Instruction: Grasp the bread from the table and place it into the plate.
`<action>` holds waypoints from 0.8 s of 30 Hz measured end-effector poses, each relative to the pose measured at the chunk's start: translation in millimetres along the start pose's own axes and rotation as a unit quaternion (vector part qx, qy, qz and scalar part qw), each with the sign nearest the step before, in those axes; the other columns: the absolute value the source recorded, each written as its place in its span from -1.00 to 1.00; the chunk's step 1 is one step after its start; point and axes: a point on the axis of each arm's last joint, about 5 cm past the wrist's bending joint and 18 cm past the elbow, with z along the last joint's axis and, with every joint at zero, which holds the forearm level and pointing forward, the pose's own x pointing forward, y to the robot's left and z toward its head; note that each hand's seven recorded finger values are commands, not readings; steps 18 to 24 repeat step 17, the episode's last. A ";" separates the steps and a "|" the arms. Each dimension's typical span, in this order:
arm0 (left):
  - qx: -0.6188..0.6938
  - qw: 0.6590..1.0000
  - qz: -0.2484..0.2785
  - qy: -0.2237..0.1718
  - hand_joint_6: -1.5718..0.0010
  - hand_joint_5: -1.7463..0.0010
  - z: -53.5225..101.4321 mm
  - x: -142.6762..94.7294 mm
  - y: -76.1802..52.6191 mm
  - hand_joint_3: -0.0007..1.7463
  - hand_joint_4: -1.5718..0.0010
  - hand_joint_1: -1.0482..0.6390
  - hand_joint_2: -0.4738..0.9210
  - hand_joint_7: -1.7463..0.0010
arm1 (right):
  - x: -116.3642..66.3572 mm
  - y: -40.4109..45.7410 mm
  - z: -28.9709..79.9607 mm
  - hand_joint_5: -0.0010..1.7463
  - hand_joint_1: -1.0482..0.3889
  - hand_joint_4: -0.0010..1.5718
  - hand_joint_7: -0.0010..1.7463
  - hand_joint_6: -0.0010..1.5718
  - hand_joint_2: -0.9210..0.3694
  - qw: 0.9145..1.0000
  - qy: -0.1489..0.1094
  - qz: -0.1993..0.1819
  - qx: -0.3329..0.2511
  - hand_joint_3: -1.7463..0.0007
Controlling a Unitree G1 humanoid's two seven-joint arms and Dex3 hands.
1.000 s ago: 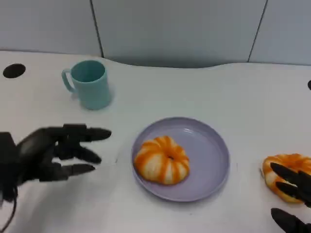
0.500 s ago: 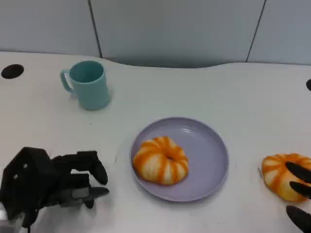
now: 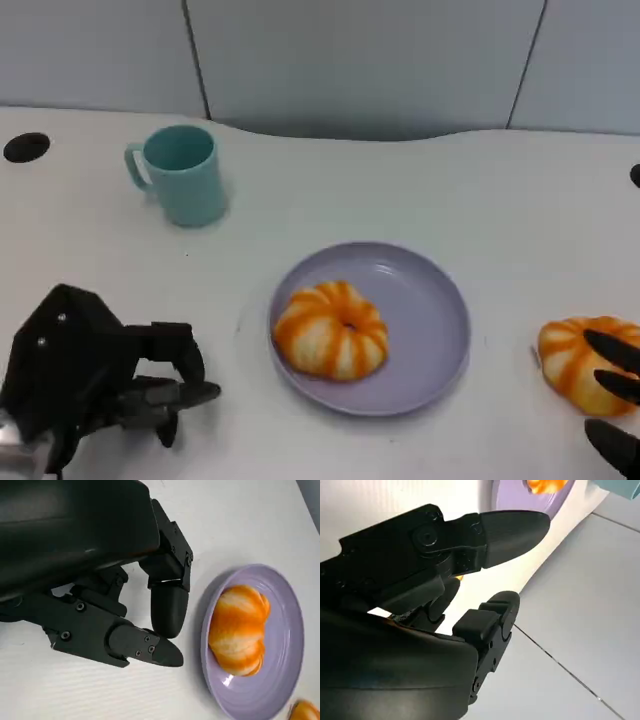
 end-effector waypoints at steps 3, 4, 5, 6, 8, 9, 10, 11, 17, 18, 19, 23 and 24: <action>-0.008 1.000 0.010 0.003 0.16 -1.00 -0.7 -2.2 -1.1 -0.95 -0.05 -0.32 0.92 -1.00 | 2.1 0.6 0.0 -1.00 -0.04 0.04 -1.00 -0.15 -1.00 1.000 -0.003 0.000 0.000 0.61; -0.009 1.000 0.013 0.002 0.16 -1.00 -1.7 -2.9 -1.8 -0.95 -0.05 -0.33 0.92 -1.00 | 2.5 0.8 -0.3 -1.00 -0.04 0.04 -1.00 -0.15 -1.00 1.000 -0.004 0.001 0.000 0.61; -0.008 1.000 0.015 0.002 0.17 -1.00 -2.1 -3.5 -2.4 -0.95 -0.02 -0.33 0.93 -1.00 | 2.6 1.0 -0.6 -1.00 -0.04 0.04 -1.00 -0.15 -1.00 1.000 -0.005 0.001 0.001 0.61; -0.007 1.000 0.016 0.002 0.17 -1.00 -2.2 -3.9 -2.8 -0.94 -0.01 -0.33 0.93 -1.00 | 2.6 1.2 -0.8 -1.00 -0.04 0.04 -1.00 -0.16 -1.00 1.000 -0.006 0.002 0.001 0.61; -0.004 1.000 0.018 0.002 0.17 -1.00 -2.2 -4.8 -3.5 -0.94 -0.01 -0.33 0.94 -1.00 | 2.7 1.4 -1.2 -1.00 -0.05 0.04 -1.00 -0.15 -1.00 1.000 -0.005 0.002 0.001 0.61; -0.004 1.000 0.018 0.001 0.16 -1.00 -2.3 -5.0 -3.8 -0.94 -0.02 -0.34 0.94 -1.00 | 2.7 1.4 -1.3 -1.00 -0.04 0.05 -0.99 -0.15 -1.00 1.000 -0.005 0.002 0.001 0.61; -0.003 1.000 0.018 0.000 0.16 -1.00 -2.2 -5.0 -3.9 -0.94 -0.03 -0.34 0.94 -1.00 | 2.7 1.4 -1.3 -1.00 -0.04 0.04 -0.99 -0.15 -1.00 1.000 -0.005 0.002 0.001 0.61; -0.001 1.000 0.017 -0.002 0.15 -1.00 -2.2 -4.8 -4.0 -0.94 -0.04 -0.36 0.94 -1.00 | 2.7 1.4 -1.3 -1.00 -0.05 0.04 -0.99 -0.15 -1.00 1.000 -0.005 0.002 0.001 0.61; 0.015 1.000 0.015 -0.014 0.15 -1.00 -4.3 -3.6 -5.0 -0.94 -0.04 -0.32 0.94 -1.00 | 2.7 1.2 -1.3 -1.00 -0.05 0.05 -1.00 -0.15 -1.00 1.000 -0.005 0.003 0.001 0.61; 0.015 1.000 0.015 -0.014 0.15 -1.00 -4.3 -3.6 -5.0 -0.94 -0.04 -0.32 0.94 -1.00 | 2.7 1.2 -1.3 -1.00 -0.05 0.05 -1.00 -0.15 -1.00 1.000 -0.005 0.003 0.001 0.61; 0.015 1.000 0.015 -0.014 0.15 -1.00 -4.3 -3.6 -5.0 -0.94 -0.04 -0.32 0.94 -1.00 | 2.7 1.2 -1.3 -1.00 -0.05 0.05 -1.00 -0.15 -1.00 1.000 -0.005 0.003 0.001 0.61; 0.015 1.000 0.015 -0.014 0.15 -1.00 -4.3 -3.6 -5.0 -0.94 -0.04 -0.32 0.94 -1.00 | 2.7 1.2 -1.3 -1.00 -0.05 0.05 -1.00 -0.15 -1.00 1.000 -0.005 0.003 0.001 0.61; 0.015 1.000 0.015 -0.014 0.15 -1.00 -4.3 -3.6 -5.0 -0.94 -0.04 -0.32 0.94 -1.00 | 2.7 1.2 -1.3 -1.00 -0.05 0.05 -1.00 -0.15 -1.00 1.000 -0.005 0.003 0.001 0.61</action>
